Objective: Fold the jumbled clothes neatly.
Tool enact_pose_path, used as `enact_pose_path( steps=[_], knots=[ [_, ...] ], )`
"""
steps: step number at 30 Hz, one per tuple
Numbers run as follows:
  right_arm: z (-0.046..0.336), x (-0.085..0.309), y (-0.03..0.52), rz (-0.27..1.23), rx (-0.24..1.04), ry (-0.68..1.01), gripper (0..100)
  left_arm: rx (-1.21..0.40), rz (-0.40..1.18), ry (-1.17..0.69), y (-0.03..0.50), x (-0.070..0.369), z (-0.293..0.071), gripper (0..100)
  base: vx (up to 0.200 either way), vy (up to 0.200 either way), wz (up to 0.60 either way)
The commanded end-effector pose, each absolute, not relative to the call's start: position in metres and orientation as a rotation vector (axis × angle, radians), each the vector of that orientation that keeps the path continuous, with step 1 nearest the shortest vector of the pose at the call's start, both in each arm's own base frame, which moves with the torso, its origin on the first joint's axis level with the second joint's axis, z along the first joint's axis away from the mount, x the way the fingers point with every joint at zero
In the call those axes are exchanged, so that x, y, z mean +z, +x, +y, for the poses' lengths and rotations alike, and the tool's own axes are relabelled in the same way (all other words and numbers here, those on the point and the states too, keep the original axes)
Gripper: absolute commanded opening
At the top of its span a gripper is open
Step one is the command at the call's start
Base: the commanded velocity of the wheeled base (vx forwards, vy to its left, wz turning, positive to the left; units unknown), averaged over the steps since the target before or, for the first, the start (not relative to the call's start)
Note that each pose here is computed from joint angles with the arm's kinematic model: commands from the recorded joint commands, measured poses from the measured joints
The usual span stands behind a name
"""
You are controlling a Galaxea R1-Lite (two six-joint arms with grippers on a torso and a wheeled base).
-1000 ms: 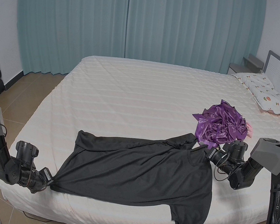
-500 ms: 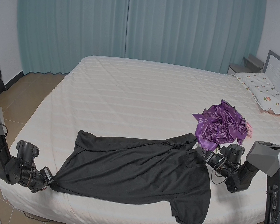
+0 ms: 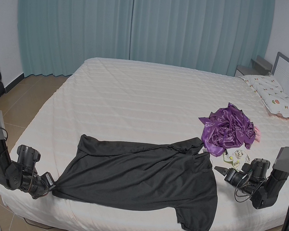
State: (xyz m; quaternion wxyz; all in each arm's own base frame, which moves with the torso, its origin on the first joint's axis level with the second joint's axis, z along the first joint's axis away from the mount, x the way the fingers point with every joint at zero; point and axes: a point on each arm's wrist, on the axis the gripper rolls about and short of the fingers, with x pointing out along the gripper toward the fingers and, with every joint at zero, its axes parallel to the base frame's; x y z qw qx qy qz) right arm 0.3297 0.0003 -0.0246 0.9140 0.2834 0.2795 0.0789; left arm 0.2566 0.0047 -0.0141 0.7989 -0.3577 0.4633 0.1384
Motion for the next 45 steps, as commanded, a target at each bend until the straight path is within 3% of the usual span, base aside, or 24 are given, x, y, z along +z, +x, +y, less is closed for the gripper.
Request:
enact_pose_path(
  steps=[1,9,13,26,27,45],
  knots=[
    [0.006,-0.025,0.270,0.722,0.226,0.554,100,0.298,0.995,-0.769,0.257,-0.014,0.005,0,0.000,0.000,0.00],
    [0.029,-0.044,0.236,0.831,0.299,0.491,100,0.298,0.995,-0.767,0.257,-0.014,0.005,0,0.000,0.000,0.00],
    [0.033,-0.056,0.233,0.851,0.277,0.470,100,0.298,0.995,-0.767,0.257,-0.014,0.005,0,0.000,0.000,0.00],
    [0.039,-0.060,0.241,0.834,0.284,0.461,100,0.297,0.995,-0.767,0.257,-0.014,0.005,0,0.000,0.000,0.00],
    [0.039,-0.059,0.241,0.833,0.283,0.460,0,0.297,0.995,-0.767,0.257,-0.014,0.005,0,0.000,0.000,0.00],
    [0.007,-0.052,0.209,0.901,0.192,0.402,0,0.290,1.001,-0.770,0.255,-0.014,0.005,0,0.000,0.000,0.00]
  ],
)
